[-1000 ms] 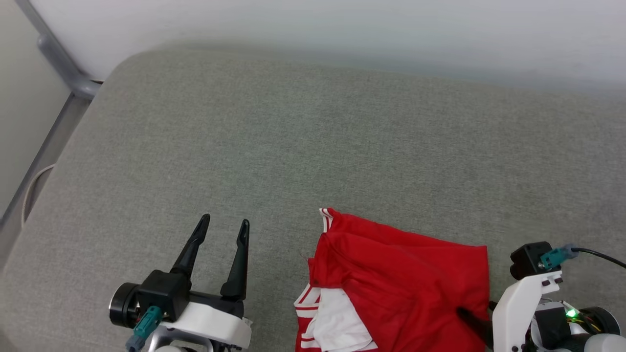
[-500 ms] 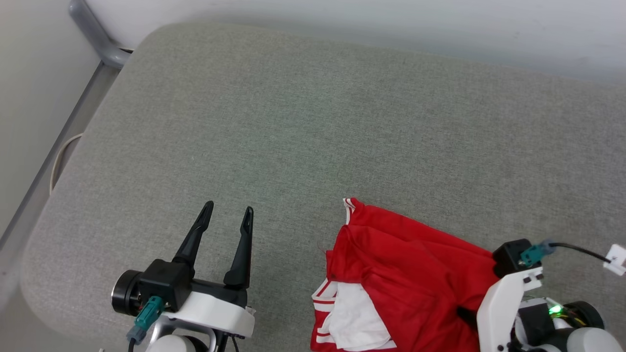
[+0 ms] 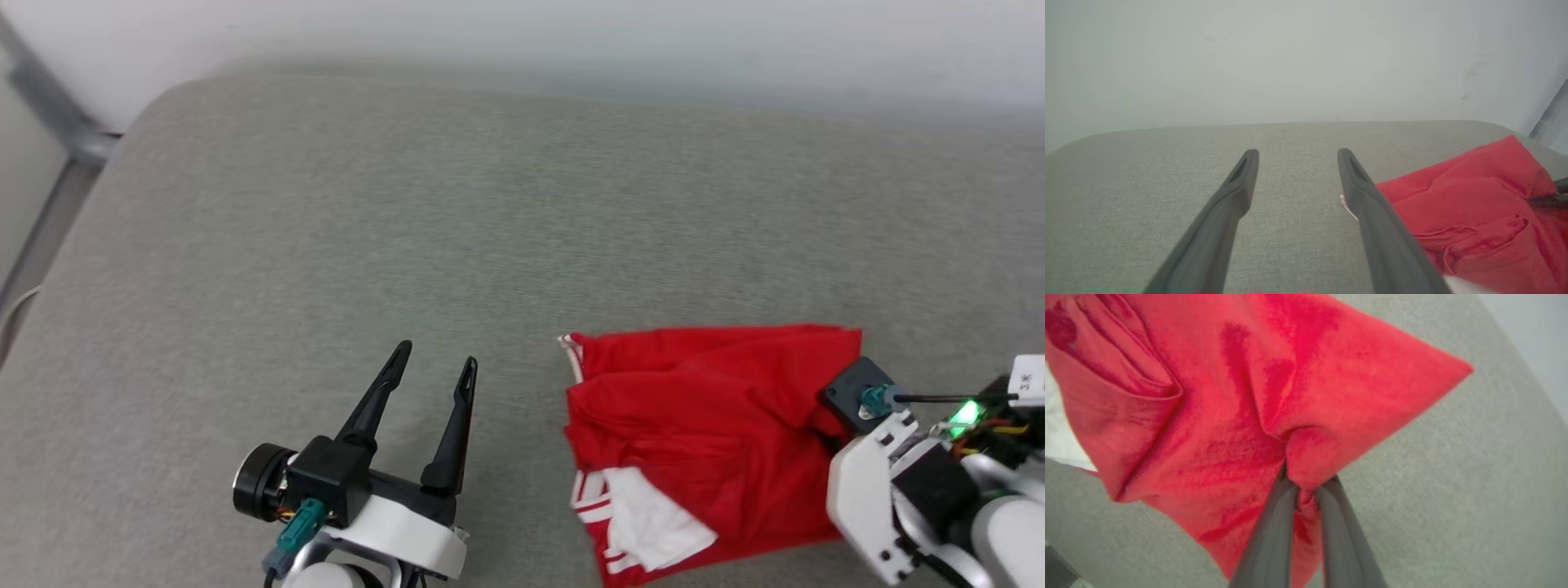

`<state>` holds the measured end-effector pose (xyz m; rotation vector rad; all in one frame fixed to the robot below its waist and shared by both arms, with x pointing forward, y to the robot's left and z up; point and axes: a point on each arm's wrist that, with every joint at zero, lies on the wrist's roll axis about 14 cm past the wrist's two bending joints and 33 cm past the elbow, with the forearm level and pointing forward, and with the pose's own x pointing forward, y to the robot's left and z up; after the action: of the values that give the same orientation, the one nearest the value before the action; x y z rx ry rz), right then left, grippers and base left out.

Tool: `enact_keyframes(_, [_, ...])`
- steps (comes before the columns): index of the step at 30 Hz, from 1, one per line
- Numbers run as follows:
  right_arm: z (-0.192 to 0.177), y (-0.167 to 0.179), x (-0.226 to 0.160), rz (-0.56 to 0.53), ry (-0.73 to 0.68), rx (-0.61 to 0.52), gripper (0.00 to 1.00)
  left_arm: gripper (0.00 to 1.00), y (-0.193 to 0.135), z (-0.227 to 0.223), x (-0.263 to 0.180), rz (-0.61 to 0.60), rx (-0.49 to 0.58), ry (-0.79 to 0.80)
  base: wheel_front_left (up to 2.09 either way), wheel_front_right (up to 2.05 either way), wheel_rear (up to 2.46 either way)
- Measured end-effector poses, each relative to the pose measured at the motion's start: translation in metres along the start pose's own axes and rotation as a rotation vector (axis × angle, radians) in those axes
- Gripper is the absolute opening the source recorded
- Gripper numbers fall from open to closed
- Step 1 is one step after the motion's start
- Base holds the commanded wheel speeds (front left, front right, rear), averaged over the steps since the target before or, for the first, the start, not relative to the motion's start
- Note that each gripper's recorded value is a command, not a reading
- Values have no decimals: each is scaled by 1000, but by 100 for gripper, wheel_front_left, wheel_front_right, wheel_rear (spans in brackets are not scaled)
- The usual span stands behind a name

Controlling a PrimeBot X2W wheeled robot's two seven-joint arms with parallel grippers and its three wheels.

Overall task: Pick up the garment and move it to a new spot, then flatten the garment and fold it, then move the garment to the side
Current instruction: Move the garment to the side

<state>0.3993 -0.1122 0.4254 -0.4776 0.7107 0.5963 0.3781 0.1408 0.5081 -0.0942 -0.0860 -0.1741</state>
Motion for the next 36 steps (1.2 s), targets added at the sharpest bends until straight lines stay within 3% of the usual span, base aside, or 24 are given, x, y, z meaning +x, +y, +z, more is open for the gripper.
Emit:
enact_keyframes(4, [-8, -38, -26, -98, 7, -140, 0, 100, -32, 1, 17, -104, -27, -17, 0, 0, 0])
enact_keyframes(9, [-47, -94, -60, -228, 121, -219, 0, 100, -80, 0, 38, -257, -69, -30, 0, 0, 0])
enact_keyframes(22, [-152, -230, -113, -551, 359, -55, 0, 100, -164, -16, 92, -554, -145, -76, 0, 0, 0])
enact_keyframes(30, [-202, -286, -133, -723, 455, 15, 0, 100, -177, -40, 115, -636, -184, -93, 0, 0, 0])
enact_keyframes(36, [-226, -302, -132, -772, 515, 33, 0, 100, -175, -54, 123, -648, -198, -99, 0, 0, 0])
